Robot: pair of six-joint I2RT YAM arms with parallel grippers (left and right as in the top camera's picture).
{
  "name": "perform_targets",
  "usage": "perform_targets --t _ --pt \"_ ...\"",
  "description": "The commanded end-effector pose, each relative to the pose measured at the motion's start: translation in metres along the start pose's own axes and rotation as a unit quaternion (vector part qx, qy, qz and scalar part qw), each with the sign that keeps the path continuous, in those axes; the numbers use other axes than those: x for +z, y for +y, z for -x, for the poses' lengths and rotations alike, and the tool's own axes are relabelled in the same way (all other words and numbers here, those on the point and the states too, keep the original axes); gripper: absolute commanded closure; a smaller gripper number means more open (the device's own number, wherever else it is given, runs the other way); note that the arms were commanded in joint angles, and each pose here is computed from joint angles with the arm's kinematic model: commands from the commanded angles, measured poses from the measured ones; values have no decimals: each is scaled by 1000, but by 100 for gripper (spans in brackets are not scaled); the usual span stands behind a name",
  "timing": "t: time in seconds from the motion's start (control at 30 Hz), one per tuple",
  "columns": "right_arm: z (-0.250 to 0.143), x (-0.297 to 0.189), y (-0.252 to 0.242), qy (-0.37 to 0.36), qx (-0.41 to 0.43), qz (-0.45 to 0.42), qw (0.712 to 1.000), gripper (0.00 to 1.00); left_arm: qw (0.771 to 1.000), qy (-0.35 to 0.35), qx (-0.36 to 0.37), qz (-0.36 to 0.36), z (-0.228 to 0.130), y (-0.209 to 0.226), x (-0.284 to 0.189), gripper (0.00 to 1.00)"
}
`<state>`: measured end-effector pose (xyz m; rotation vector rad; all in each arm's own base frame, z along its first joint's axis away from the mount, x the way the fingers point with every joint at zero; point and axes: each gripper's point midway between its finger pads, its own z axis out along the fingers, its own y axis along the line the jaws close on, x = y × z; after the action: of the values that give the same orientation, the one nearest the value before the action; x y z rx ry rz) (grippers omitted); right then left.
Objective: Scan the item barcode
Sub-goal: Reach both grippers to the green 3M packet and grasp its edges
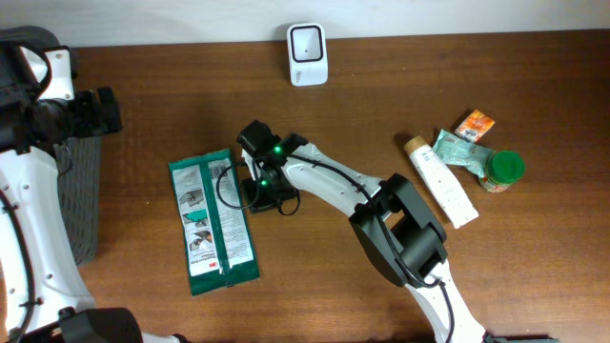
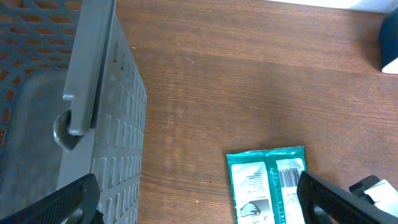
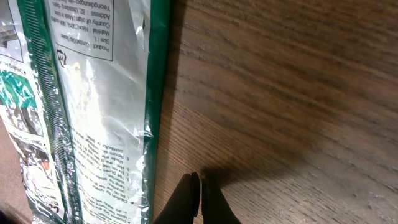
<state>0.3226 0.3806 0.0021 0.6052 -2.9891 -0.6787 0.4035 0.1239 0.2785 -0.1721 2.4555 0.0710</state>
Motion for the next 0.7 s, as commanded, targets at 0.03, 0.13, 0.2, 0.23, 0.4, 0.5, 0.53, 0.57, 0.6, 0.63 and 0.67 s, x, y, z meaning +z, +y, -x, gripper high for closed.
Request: perform_targets --t 0.03,0.13,0.2,0.23,0.4,0.5,0.53,0.57,0.6,0.63,0.67 --pt "0 14 -19 5 3 -29 1000 96 1000 -9 7 2 4 1 -6 1" --pt "0 14 -19 5 3 -29 1000 96 1000 -9 7 2 4 1 -6 1" --pt "1 14 -18 4 3 -27 1000 96 1000 -9 7 2 4 1 -6 1" --pt "2 13 -16 4 2 -23 1000 96 1000 -9 7 2 4 1 -6 1" --pt "6 7 -5 8 -15 24 1000 96 1000 -9 7 2 4 1 -6 1" --pt "11 -8 -2 13 -36 96 995 95 1000 -9 7 2 4 1 -6 1" --pt "15 -17 -5 10 -39 115 993 95 1000 -9 7 2 4 1 -6 1" --pt "20 -31 -7 -1 -48 132 990 95 1000 -9 7 2 4 1 -6 1" --pt "24 -42 -10 -11 -53 136 989 95 1000 -12 2 -11 5 -4 -6 1" --pt "27 -54 -12 -21 -63 135 989 95 999 -17 2 -40 6 -14 -7 1" --pt "29 -69 -12 -33 -73 132 988 95 998 -17 1 -62 6 -22 -8 1"
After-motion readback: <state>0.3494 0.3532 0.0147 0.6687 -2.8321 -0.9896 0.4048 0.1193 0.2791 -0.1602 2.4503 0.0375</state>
